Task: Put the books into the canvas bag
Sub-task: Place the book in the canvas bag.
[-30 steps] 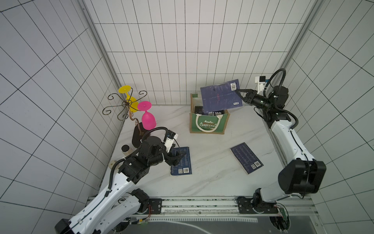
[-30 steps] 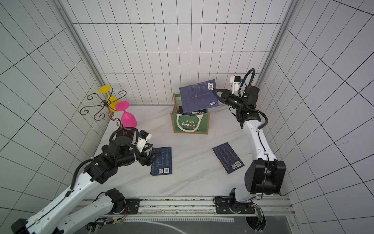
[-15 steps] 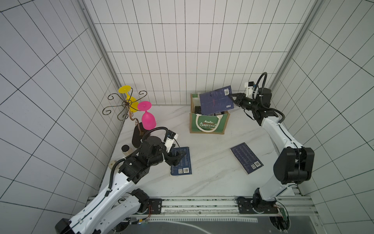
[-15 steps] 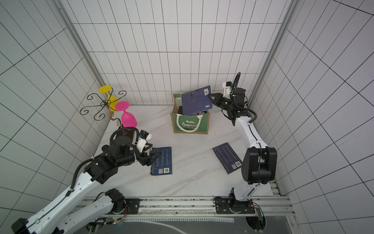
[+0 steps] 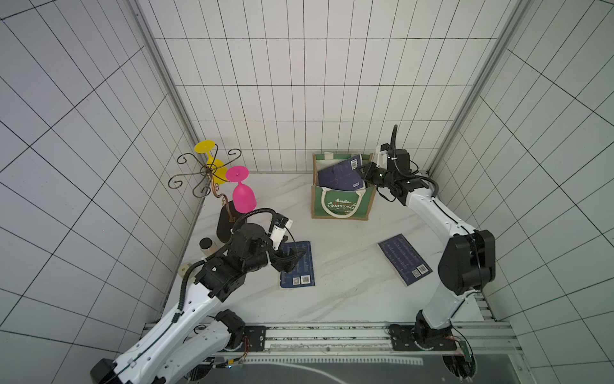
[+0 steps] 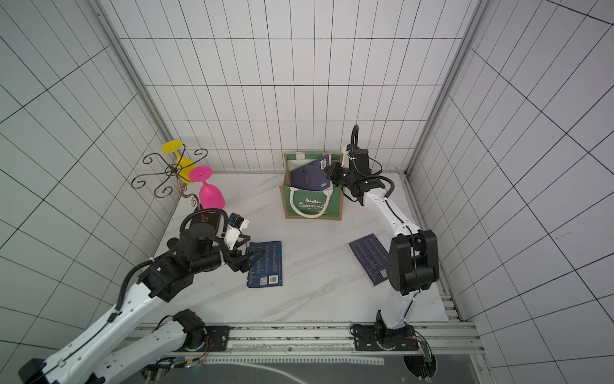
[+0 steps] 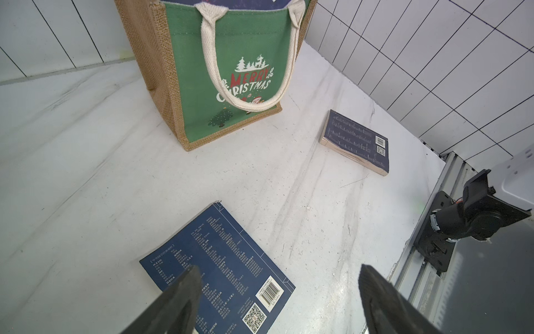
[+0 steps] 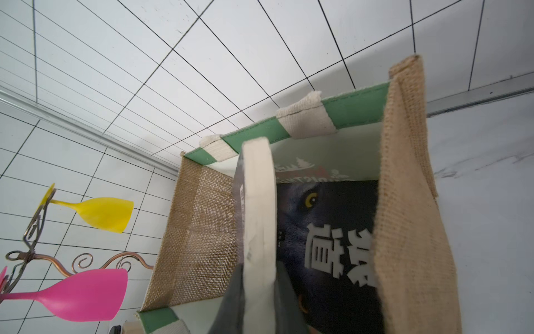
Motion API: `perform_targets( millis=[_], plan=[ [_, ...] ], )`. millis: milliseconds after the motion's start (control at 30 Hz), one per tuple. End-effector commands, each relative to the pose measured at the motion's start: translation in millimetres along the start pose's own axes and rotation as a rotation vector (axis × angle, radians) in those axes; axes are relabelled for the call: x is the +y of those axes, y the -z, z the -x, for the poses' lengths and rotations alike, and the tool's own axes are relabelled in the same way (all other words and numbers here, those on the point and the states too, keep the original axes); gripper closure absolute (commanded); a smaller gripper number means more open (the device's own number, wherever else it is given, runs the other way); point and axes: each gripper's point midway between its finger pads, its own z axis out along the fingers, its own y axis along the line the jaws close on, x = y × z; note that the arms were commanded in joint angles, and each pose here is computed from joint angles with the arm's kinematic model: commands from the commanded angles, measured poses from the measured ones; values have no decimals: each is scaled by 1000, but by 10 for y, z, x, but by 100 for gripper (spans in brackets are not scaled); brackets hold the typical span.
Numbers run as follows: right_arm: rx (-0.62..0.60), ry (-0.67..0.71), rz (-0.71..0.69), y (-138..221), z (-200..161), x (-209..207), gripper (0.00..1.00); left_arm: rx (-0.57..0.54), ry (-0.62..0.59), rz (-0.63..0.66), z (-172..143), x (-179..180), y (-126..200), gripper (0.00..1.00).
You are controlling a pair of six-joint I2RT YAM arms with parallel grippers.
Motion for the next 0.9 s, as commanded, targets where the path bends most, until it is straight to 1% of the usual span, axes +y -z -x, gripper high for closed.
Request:
perform_targets(
  millis=[0,133,167,300,467,500,567,667,733,767,867],
  plan=[
    [-79,15,3,-32,303,215,100,-33,-4,-8,57,-16,22,15],
    [-85,-1,-60,-71,232,89,100,-38,-6,-8,65,-20,37,15],
    [-88,1,-64,-65,231,90,98,-38,-6,-7,65,-18,37,15],
    [-97,18,-82,-16,255,98,79,-27,0,8,47,15,13,15],
    [-92,55,-58,0,325,205,57,8,22,38,0,81,-47,14],
    [-90,65,-42,2,345,250,55,17,33,49,-17,106,-63,14],
    [-82,85,-16,1,360,325,53,32,56,61,-40,134,-93,14],
    [-83,129,25,39,420,464,48,47,99,71,-65,163,-138,14],
    [-78,162,35,82,448,534,42,61,145,84,-106,197,-184,12],
    [-79,178,37,110,468,564,38,64,171,92,-126,218,-206,7],
    [-84,236,47,253,492,701,30,57,265,93,-209,256,-301,7]
  ],
)
